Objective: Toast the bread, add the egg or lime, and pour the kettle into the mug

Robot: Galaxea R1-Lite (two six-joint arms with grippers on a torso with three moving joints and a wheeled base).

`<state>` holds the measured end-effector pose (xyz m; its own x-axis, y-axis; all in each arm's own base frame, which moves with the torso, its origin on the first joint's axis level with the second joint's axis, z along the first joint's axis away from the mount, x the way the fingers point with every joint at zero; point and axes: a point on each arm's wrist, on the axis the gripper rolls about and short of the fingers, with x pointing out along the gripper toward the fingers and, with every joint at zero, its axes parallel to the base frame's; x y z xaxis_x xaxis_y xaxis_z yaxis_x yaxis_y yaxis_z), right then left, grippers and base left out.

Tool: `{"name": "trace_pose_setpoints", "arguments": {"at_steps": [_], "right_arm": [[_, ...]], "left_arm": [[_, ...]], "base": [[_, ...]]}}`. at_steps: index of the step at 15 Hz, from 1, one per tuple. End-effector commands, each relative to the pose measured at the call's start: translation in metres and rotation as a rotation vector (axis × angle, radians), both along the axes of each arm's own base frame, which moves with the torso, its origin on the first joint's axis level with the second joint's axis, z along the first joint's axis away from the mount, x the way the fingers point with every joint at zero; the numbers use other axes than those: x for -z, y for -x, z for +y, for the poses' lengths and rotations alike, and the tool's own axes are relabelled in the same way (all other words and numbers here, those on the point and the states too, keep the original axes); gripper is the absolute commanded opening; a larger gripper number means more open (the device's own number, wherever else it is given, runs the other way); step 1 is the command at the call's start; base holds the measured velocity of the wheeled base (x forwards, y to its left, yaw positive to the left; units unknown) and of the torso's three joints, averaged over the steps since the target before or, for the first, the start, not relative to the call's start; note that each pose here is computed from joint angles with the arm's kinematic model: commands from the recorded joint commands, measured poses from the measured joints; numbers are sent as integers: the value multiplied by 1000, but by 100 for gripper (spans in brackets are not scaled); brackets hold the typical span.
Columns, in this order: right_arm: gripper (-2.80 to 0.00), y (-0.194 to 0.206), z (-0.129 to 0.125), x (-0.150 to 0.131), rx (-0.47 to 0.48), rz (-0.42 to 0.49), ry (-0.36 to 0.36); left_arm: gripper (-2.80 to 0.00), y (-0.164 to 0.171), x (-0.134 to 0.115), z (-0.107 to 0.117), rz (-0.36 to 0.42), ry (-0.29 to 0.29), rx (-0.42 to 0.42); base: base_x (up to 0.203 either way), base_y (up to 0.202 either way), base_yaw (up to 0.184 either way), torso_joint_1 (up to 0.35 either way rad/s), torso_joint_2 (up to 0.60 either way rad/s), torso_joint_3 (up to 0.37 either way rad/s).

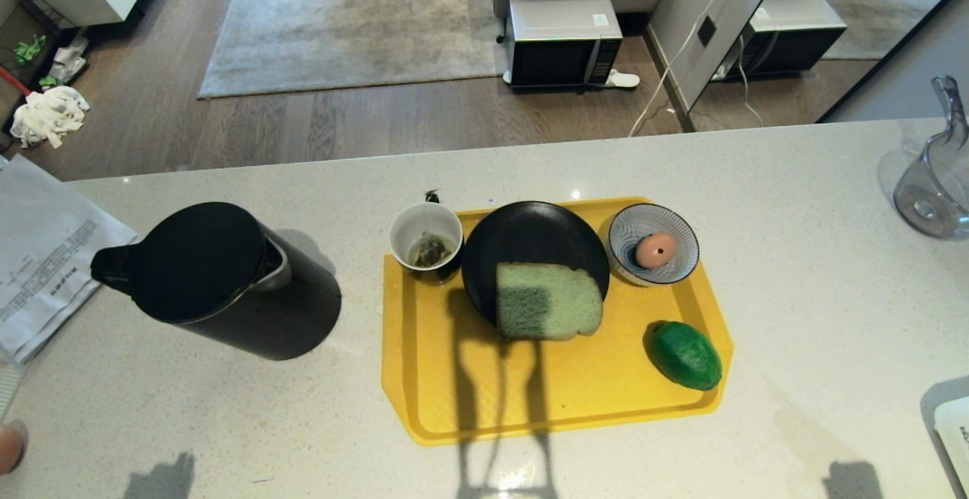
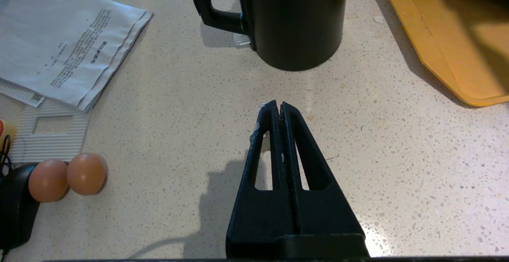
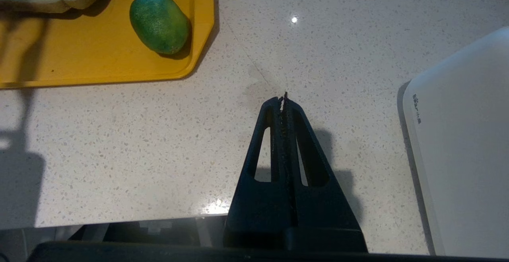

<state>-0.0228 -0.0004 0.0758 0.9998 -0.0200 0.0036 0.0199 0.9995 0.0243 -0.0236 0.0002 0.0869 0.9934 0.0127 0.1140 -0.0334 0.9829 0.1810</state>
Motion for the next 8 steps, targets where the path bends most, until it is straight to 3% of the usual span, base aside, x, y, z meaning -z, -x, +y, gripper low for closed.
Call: {"name": "trace_pose_setpoints", "arguments": {"at_steps": [1, 8], "right_arm": [[-280, 0, 0, 0, 0, 1, 0], [-280, 0, 0, 1, -11, 4, 24]], "left_arm": [[-280, -1, 5, 0, 16, -1, -1], [-280, -1, 5, 0, 16, -1, -1]], "base": [[0, 0, 0, 0, 0, 0], [0, 0, 0, 0, 0, 0]]}}
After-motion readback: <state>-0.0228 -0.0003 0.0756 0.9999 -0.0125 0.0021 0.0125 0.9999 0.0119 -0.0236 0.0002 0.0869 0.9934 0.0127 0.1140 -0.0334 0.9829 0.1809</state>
